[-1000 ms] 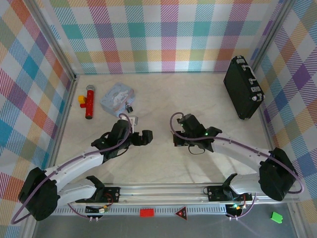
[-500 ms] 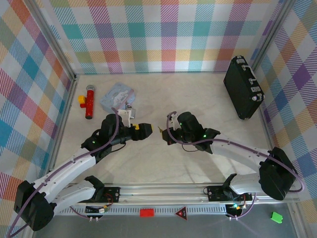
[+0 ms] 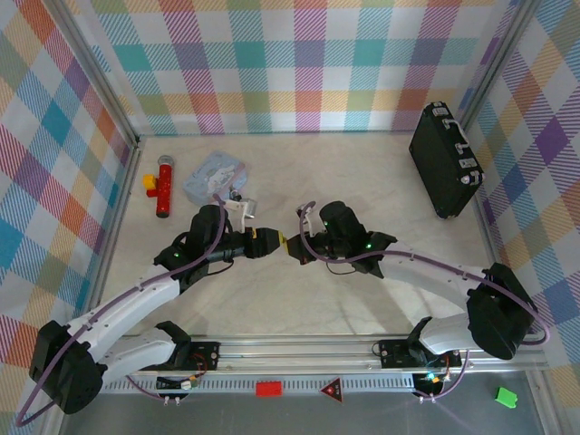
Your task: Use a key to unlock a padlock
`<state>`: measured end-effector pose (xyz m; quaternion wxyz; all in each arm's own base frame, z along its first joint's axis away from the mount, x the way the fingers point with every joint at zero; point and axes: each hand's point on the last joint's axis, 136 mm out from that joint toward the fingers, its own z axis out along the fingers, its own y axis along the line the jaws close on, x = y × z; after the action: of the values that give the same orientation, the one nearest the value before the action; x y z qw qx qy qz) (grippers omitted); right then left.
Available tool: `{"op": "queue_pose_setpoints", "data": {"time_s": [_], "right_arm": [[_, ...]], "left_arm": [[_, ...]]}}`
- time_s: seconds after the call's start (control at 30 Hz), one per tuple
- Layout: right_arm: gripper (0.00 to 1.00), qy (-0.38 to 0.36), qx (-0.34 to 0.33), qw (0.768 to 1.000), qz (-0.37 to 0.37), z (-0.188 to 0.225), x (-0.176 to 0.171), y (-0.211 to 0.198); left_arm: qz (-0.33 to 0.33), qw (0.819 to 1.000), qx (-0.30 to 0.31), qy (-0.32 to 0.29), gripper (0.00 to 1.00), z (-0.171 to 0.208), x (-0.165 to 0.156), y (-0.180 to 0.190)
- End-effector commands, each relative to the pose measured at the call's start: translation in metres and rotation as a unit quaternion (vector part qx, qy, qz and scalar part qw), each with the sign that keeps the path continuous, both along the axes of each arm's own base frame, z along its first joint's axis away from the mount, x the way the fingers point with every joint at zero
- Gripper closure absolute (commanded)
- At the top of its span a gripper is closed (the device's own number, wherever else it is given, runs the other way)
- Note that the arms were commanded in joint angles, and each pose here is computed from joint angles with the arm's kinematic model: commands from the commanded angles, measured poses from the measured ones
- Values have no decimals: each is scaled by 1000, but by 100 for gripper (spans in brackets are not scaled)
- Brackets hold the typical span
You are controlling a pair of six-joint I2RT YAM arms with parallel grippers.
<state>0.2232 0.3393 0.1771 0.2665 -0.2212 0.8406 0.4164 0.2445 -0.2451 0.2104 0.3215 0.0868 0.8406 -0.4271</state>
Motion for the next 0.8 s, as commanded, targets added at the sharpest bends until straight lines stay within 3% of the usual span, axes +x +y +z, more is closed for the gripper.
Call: {"op": "queue_pose_setpoints", "data": {"time_s": [0.0, 0.77], "right_arm": [[100, -17, 30, 999, 21, 22, -1, 14], [100, -26, 11, 999, 28, 20, -7, 20]], "left_arm": [[-11, 1000, -15, -15, 46, 16, 3, -5], [45, 999, 16, -18, 94, 11, 13, 13]]}}
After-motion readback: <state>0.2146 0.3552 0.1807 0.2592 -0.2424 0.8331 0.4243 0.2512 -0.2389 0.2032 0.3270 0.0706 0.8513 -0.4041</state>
